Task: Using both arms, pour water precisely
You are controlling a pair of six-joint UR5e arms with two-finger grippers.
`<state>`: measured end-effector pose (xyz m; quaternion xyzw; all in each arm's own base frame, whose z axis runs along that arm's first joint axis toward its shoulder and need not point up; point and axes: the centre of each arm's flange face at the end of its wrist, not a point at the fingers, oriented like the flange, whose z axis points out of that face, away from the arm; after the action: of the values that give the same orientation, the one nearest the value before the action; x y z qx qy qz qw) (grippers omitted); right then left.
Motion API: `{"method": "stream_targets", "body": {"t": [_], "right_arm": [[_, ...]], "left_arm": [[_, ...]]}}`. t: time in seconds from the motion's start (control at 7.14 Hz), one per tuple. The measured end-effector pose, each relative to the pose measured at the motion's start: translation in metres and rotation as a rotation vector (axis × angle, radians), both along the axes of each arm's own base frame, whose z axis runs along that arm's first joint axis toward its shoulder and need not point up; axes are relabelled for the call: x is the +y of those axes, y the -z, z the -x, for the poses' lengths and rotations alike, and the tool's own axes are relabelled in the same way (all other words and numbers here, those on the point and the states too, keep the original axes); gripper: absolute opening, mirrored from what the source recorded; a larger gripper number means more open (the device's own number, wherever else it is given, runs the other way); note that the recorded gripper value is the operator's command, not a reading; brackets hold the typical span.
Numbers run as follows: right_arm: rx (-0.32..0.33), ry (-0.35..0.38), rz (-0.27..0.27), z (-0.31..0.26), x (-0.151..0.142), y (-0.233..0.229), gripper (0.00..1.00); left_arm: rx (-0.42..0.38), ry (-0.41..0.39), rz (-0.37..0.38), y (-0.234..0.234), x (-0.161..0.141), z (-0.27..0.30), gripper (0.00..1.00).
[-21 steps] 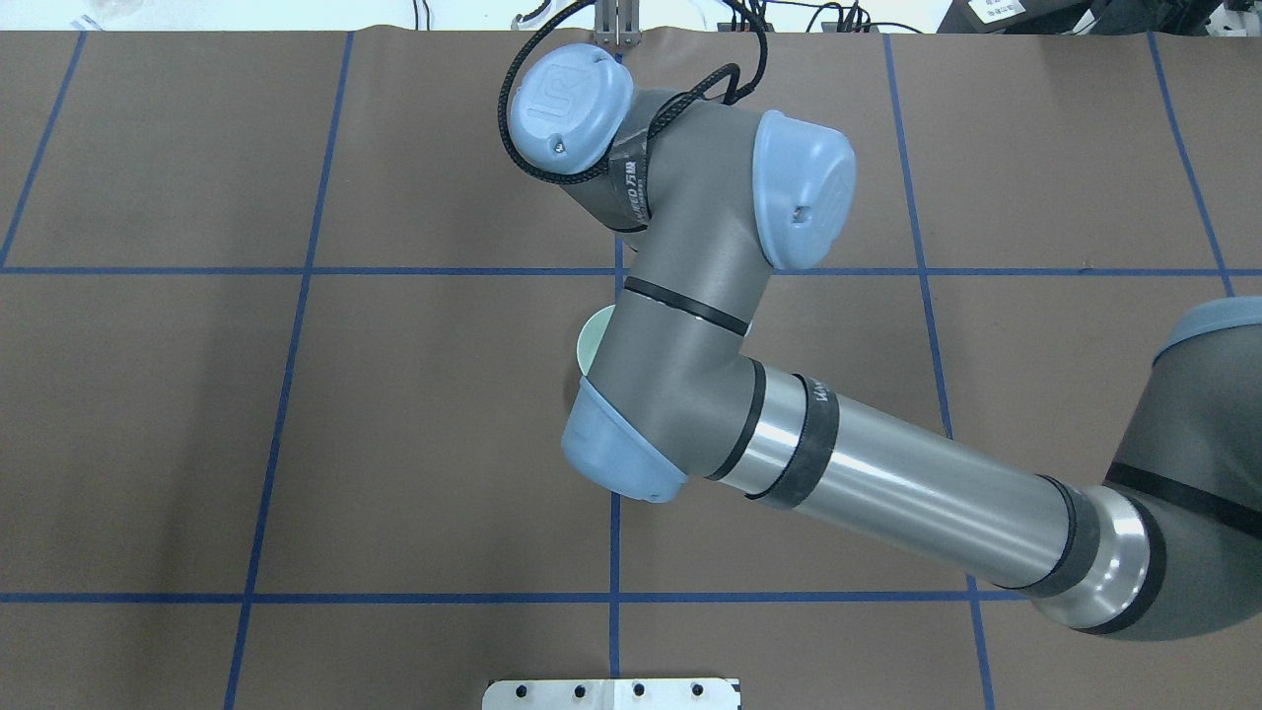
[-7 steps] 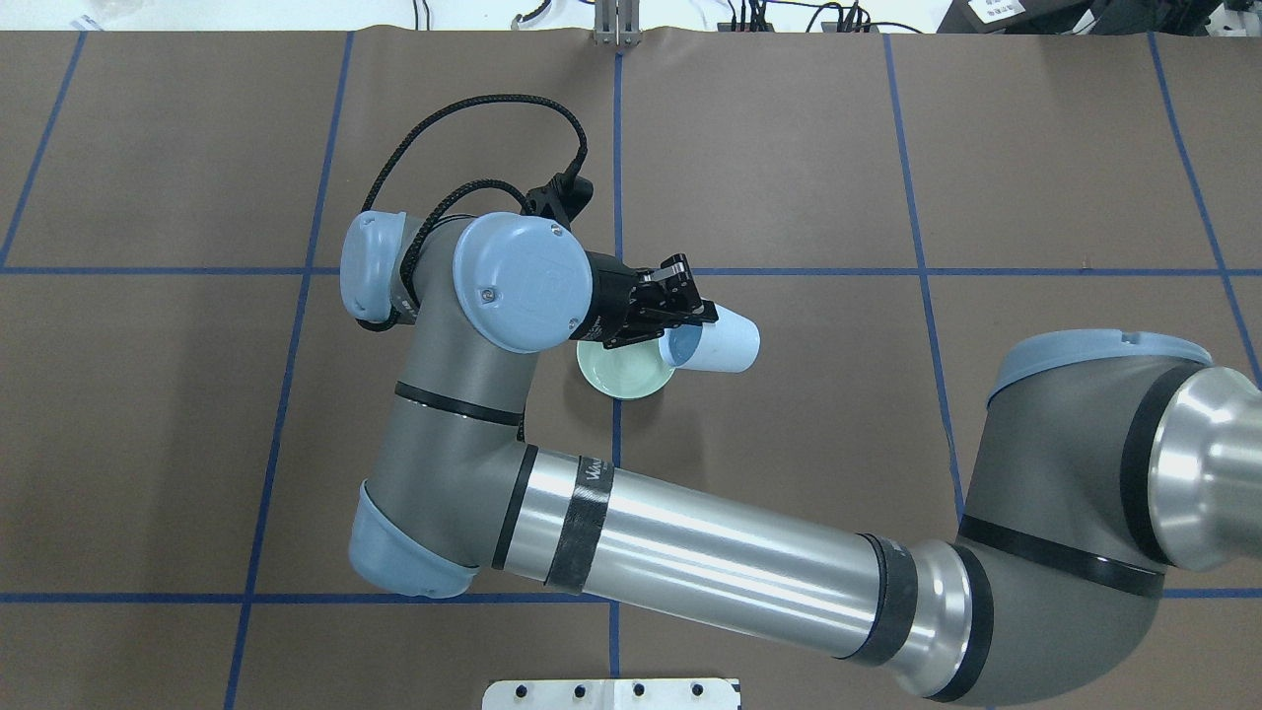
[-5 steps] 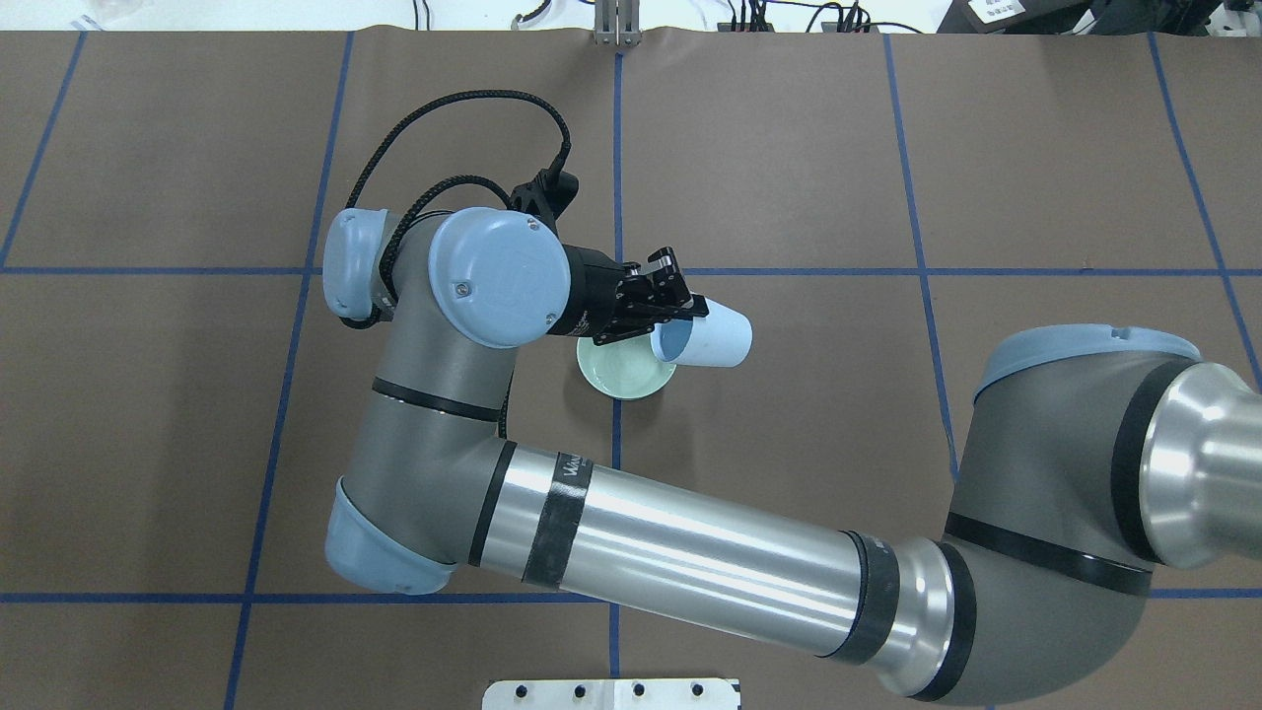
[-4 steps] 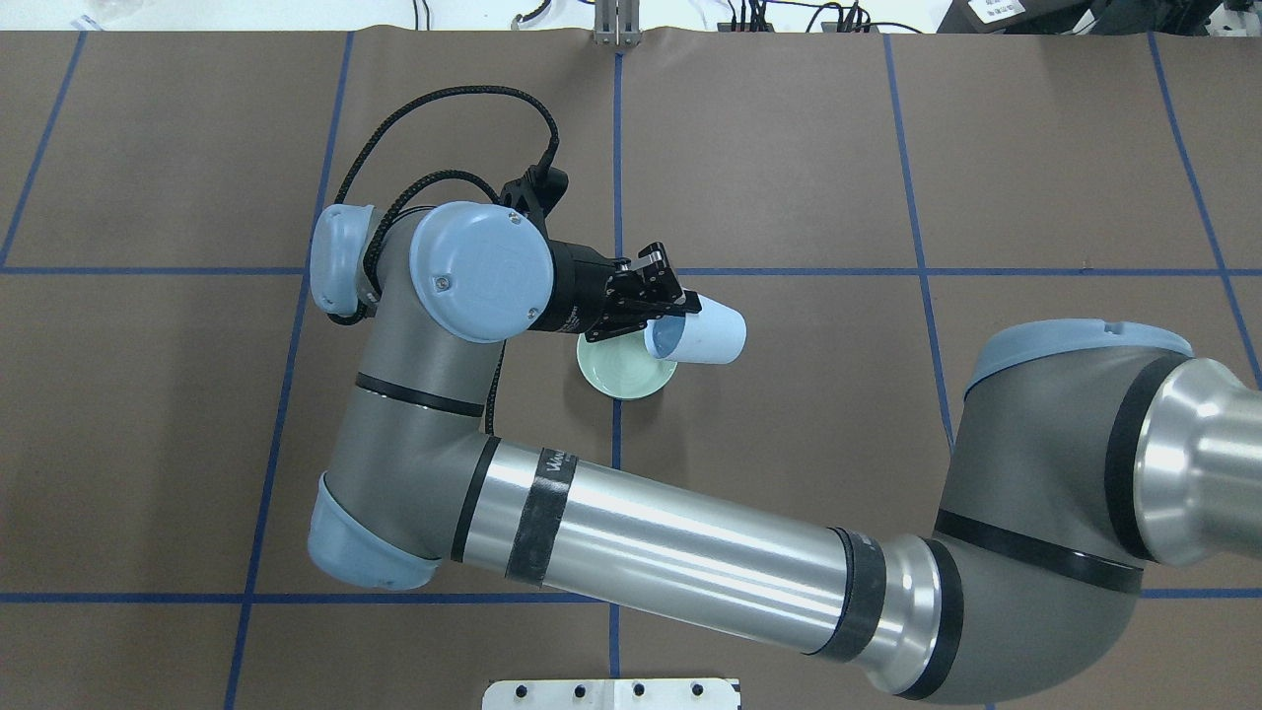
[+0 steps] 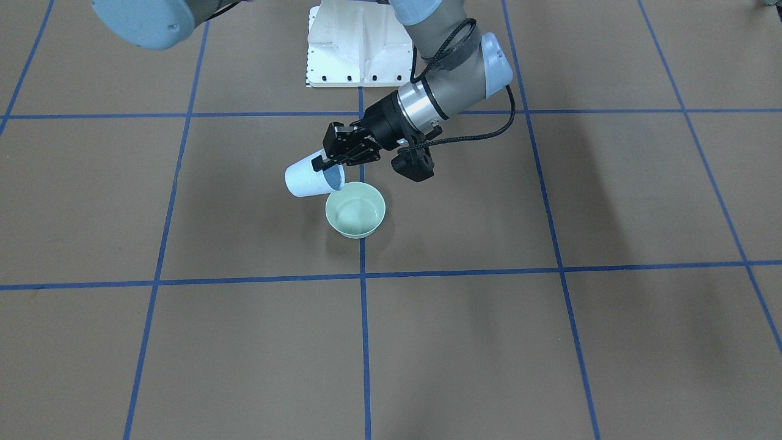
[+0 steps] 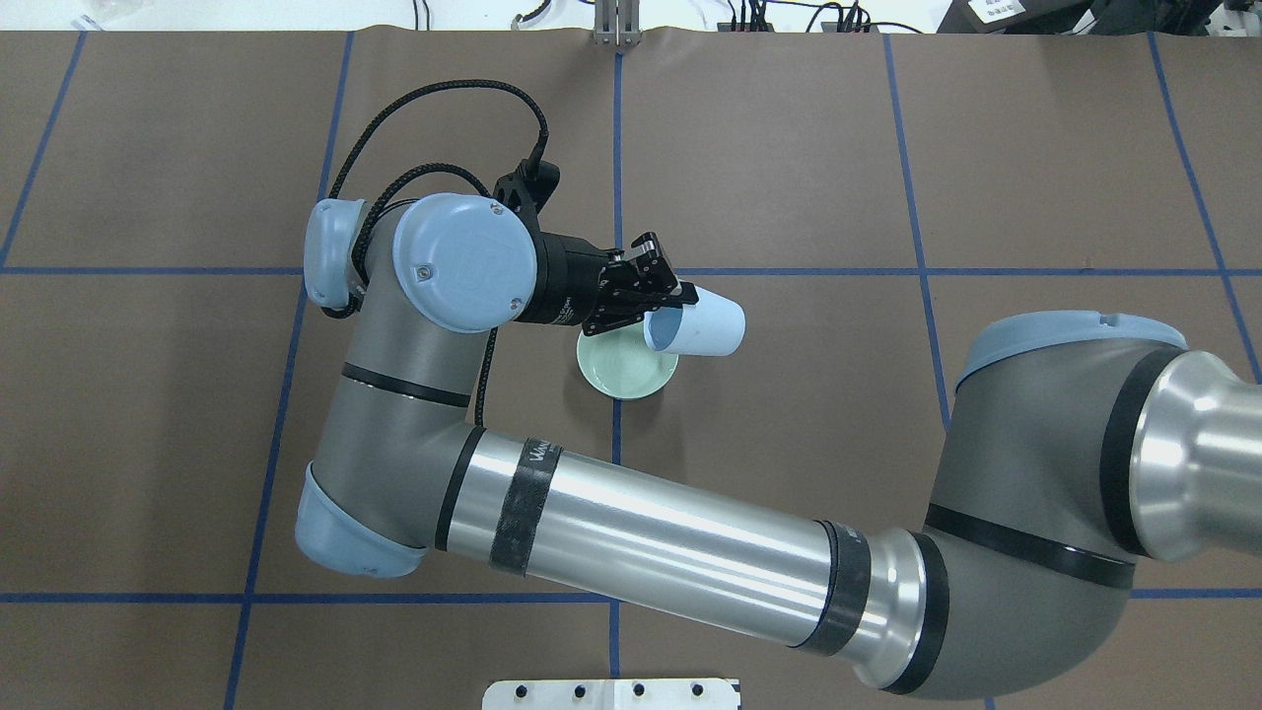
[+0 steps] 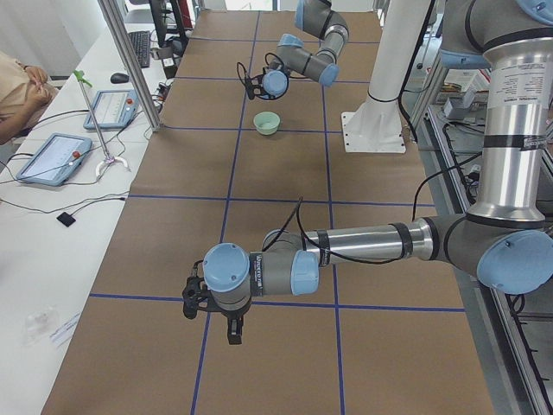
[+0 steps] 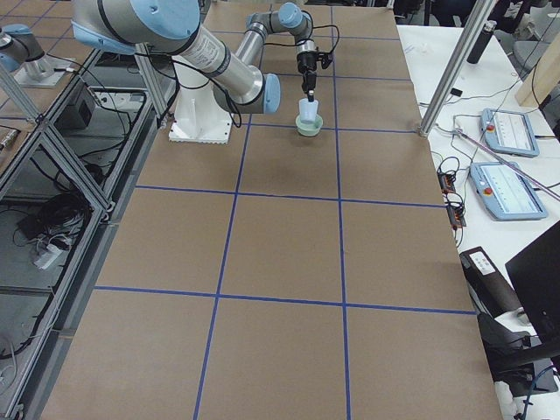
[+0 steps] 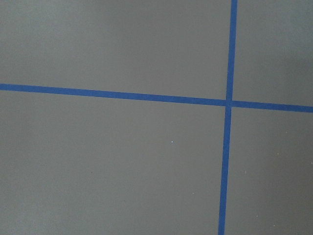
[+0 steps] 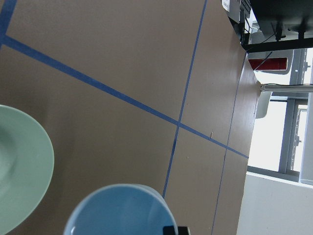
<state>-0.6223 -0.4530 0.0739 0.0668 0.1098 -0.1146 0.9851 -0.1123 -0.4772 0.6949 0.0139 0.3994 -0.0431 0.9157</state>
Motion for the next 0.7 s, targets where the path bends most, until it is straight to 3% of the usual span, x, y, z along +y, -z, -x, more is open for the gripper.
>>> {"method": "stream_targets", "body": {"t": [0.7], "right_arm": [[0.057,-0.013,0.034,0.01,-0.014,-0.001,0.0]], "left_arm": [[0.002,0.001,0.014,-0.007,0.002,0.0,1.0]]}}
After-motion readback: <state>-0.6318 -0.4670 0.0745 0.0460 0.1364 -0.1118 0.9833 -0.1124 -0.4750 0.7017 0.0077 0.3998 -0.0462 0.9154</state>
